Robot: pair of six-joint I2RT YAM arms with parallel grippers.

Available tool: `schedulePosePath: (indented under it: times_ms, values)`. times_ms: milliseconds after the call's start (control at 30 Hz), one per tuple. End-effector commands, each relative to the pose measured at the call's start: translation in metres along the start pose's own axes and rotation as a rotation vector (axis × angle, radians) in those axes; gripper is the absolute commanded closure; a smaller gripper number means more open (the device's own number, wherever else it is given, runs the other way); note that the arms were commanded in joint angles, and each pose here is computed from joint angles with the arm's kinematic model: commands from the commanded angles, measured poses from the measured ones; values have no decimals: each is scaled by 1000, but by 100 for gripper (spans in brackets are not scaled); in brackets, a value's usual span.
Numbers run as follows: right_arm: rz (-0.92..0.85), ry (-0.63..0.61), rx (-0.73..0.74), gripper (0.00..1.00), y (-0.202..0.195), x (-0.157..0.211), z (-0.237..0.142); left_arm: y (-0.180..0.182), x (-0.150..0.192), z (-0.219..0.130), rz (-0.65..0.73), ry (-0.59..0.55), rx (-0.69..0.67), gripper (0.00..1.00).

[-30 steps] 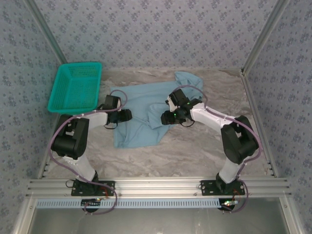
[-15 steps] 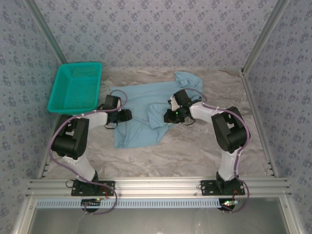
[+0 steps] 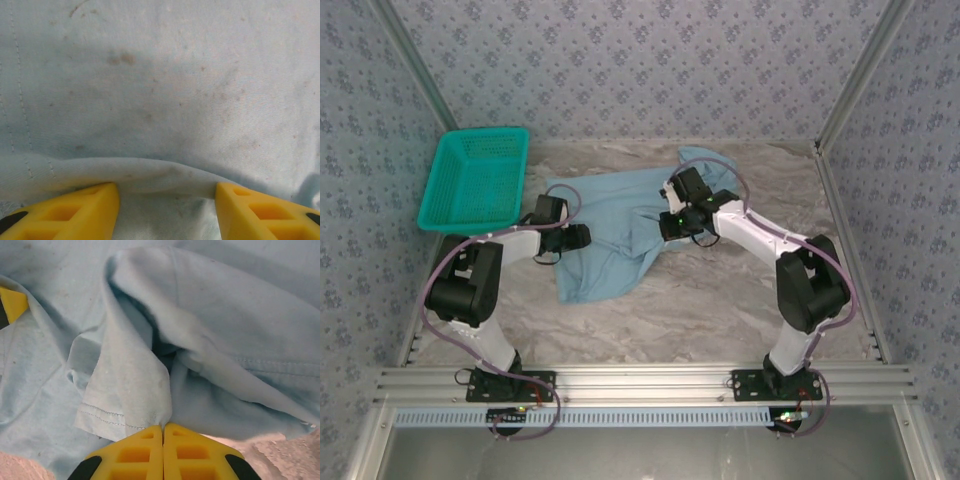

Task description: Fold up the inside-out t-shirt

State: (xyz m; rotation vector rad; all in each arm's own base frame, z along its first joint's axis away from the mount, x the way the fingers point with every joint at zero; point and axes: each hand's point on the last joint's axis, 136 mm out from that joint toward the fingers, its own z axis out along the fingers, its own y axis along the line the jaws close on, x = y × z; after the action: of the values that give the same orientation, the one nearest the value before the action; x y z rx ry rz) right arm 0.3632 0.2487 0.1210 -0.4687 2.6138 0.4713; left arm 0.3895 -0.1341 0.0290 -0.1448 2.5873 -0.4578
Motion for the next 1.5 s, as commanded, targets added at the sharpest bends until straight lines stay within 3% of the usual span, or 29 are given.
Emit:
schedulePosePath:
  times_ms: [0, 200, 300, 433, 600, 800, 967, 1067, 1333, 1467]
  values:
    - [-51, 54, 123, 86, -14, 10, -15, 22, 30, 6, -11, 111, -85, 45]
    - [-48, 79, 115, 83, -12, 13, -9, 22, 30, 4, -9, 110, -87, 45]
    - [-53, 81, 72, 88, -4, 13, -3, 22, 30, 2, -9, 106, -89, 45]
    - [-29, 84, -40, 69, 11, 16, 7, 22, 30, 1, -9, 106, -89, 45]
    - [-20, 118, -88, 61, 24, 27, 26, 22, 30, 2, -9, 107, -89, 45]
    - [-19, 170, -68, 65, 20, 38, 45, 22, 31, 1, -6, 107, -89, 45]
    - [-29, 171, -86, 86, 24, 37, 43, 23, 30, 0, -4, 104, -91, 45]
    - [-27, 160, -125, 100, 31, 33, 31, 22, 29, 0, -4, 104, -90, 45]
    - [49, -83, -233, 100, 26, -10, -80, 23, 27, -4, 1, 93, -99, 45]
    - [72, -113, -186, 100, 13, -8, -106, 22, 26, -2, -2, 94, -95, 45]
